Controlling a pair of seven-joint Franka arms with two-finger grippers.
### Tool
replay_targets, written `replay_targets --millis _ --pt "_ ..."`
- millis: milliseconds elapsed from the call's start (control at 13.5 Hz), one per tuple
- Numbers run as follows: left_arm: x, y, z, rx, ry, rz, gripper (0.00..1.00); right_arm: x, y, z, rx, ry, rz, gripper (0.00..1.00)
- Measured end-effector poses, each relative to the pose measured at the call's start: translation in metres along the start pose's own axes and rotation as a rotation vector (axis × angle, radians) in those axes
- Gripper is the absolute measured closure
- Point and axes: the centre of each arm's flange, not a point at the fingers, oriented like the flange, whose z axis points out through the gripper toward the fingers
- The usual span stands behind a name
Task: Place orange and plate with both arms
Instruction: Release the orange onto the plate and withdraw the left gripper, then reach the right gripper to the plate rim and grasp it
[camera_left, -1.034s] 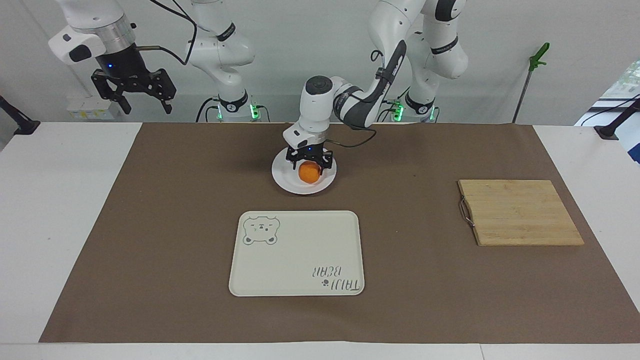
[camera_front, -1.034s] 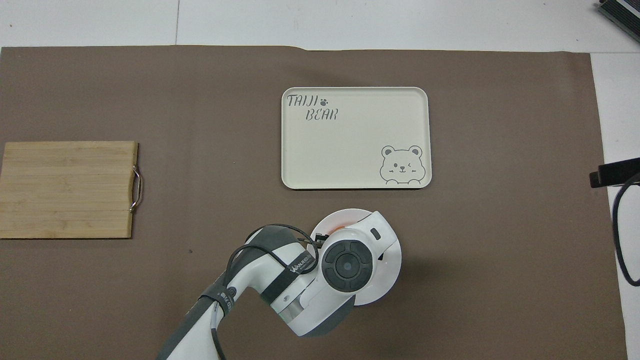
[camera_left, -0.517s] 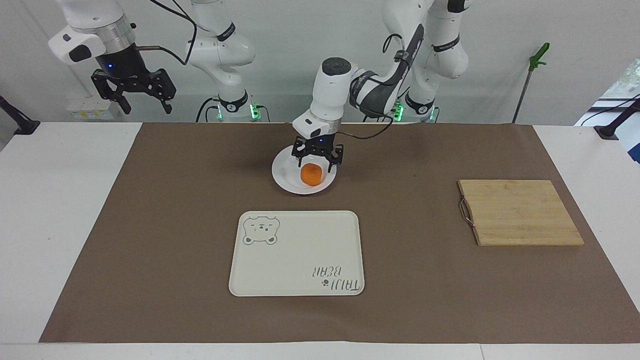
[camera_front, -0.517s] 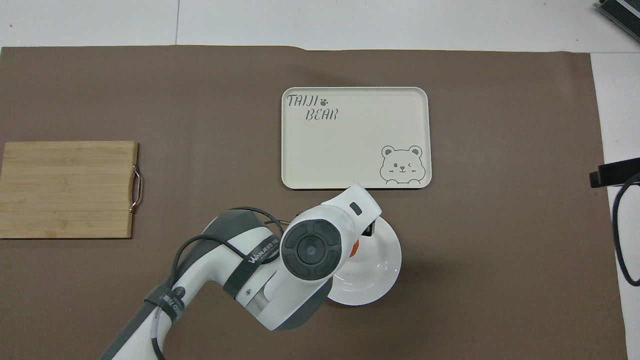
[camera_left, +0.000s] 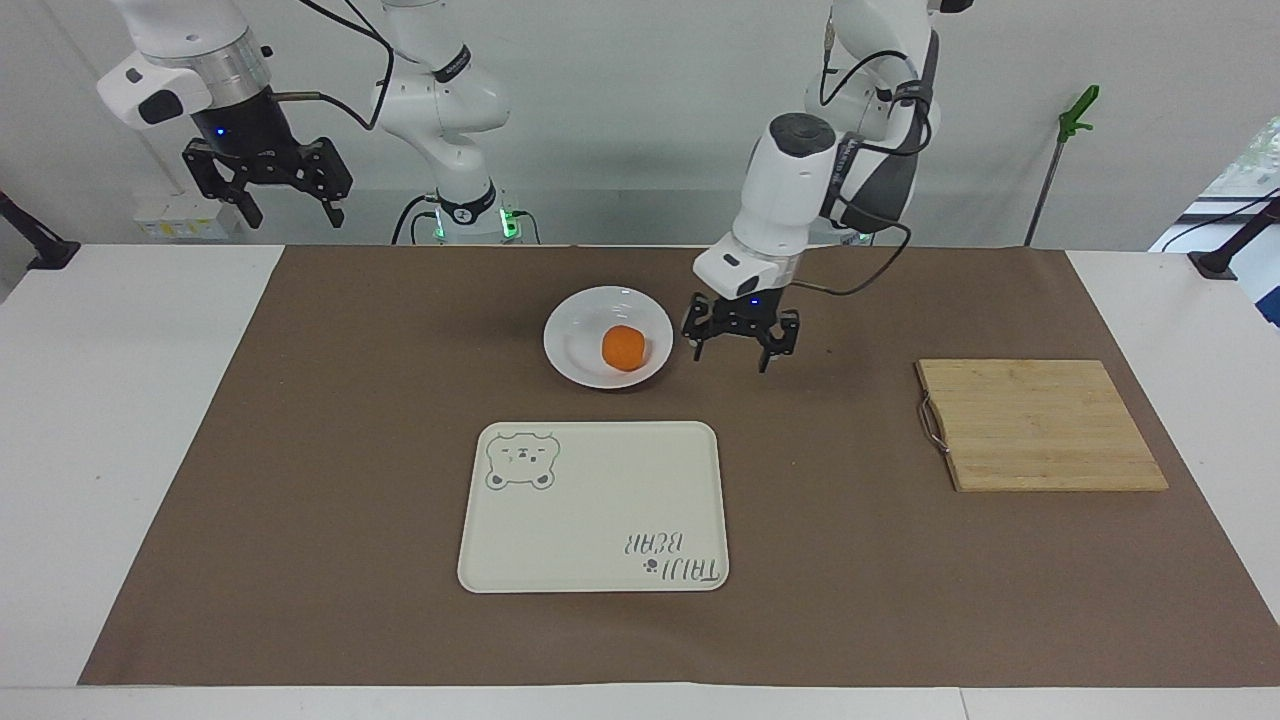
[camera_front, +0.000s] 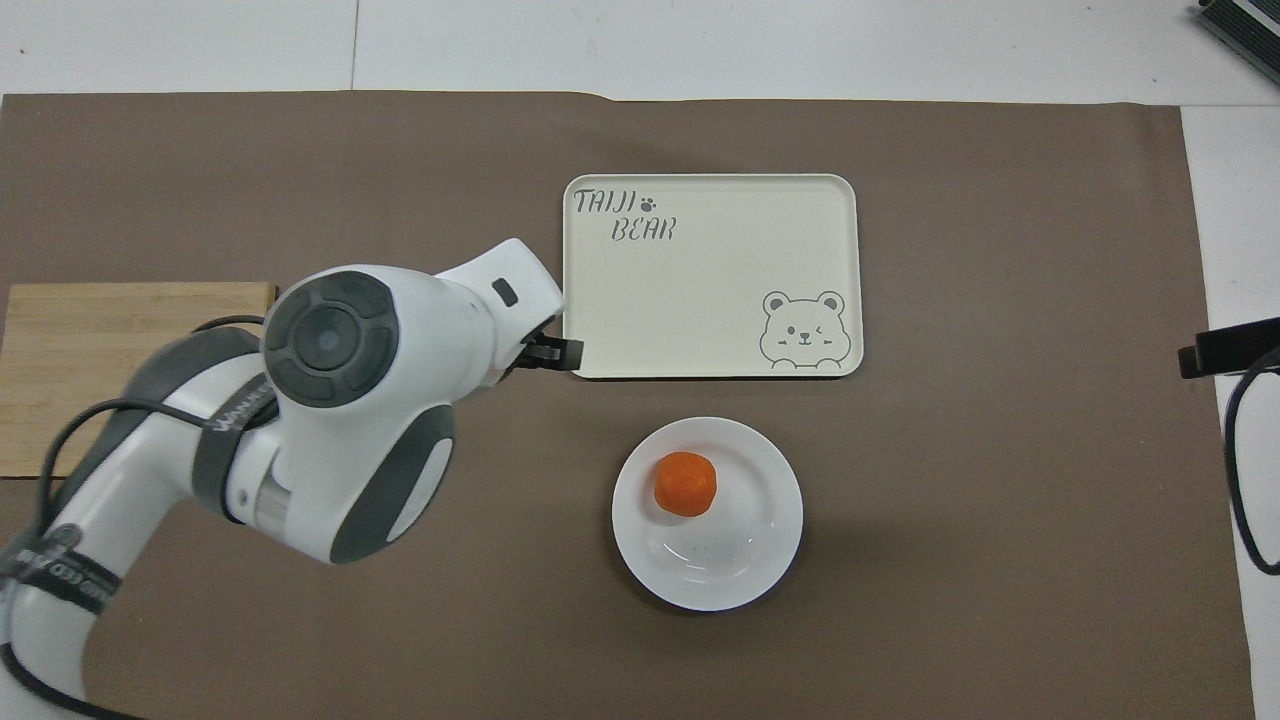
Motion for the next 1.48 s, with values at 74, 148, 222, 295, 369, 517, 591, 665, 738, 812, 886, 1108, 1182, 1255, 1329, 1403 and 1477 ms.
replay_targets --millis 74,148,222,295,369,517,591,665,738,812,886,1108,1182,1255,1329,1403,1477 --pt "0.005 -0.029 -0.018 0.008 0.002 0.009 0.0 0.0 0.0 0.0 0.0 -0.004 0.0 0.0" --pt "0.01 -0.057 -0.036 0.017 -0.003 0.019 0.0 -0.001 0.0 0.0 0.0 -0.006 0.0 0.0" --pt "0.013 -0.084 -0.055 0.028 -0.021 0.032 0.0 0.0 0.0 0.0 0.0 -0.003 0.001 0.0" --pt "0.015 -0.107 -0.072 0.035 -0.044 0.046 0.0 0.0 0.001 0.0 0.0 -0.001 0.002 0.0" --pt "0.016 -0.127 -0.087 0.04 -0.061 0.053 0.0 0.0 0.001 0.0 0.0 -0.002 0.002 0.0" --pt "0.017 -0.16 -0.112 0.047 -0.068 0.043 0.0 0.0 0.0 0.005 0.002 -0.011 -0.001 0.0" --pt "0.016 -0.174 -0.124 0.05 -0.072 0.032 0.0 0.001 -0.001 0.011 0.014 -0.024 -0.006 0.0" --pt "0.015 -0.182 -0.135 0.051 -0.08 0.026 0.0 0.002 -0.004 0.018 0.034 -0.035 -0.015 0.0" --pt "0.013 -0.186 -0.148 0.051 -0.091 0.028 0.0 0.004 -0.006 0.025 0.049 -0.035 -0.027 0.0" --pt "0.012 -0.187 -0.163 0.051 -0.098 0.032 0.0 0.007 -0.008 0.034 0.062 -0.031 -0.041 0.0" --pt "0.01 -0.19 -0.175 0.052 -0.104 0.029 0.0 0.011 -0.012 0.042 0.087 -0.028 -0.05 0.0" --pt "0.005 -0.205 -0.186 0.067 -0.137 0.017 0.0 0.022 -0.027 0.074 0.181 -0.04 -0.059 0.0" --pt "0.003 -0.207 -0.189 0.066 -0.151 0.028 0.0 0.025 -0.035 0.089 0.206 -0.047 -0.063 0.0" --pt "0.001 -0.208 -0.192 0.065 -0.163 0.038 0.0 0.027 -0.043 0.102 0.225 -0.055 -0.066 0.0" --pt "0.0 -0.208 -0.197 0.064 -0.168 0.041 0.0 0.027 -0.051 0.116 0.252 -0.065 -0.068 0.0" --pt "-0.001 -0.21 -0.202 0.065 -0.168 0.04 0.0 0.027 -0.059 0.129 0.284 -0.075 -0.066 0.0" --pt "-0.001 -0.212 -0.205 0.066 -0.166 0.039 0.0 0.026 -0.064 0.141 0.316 -0.08 -0.071 0.0"
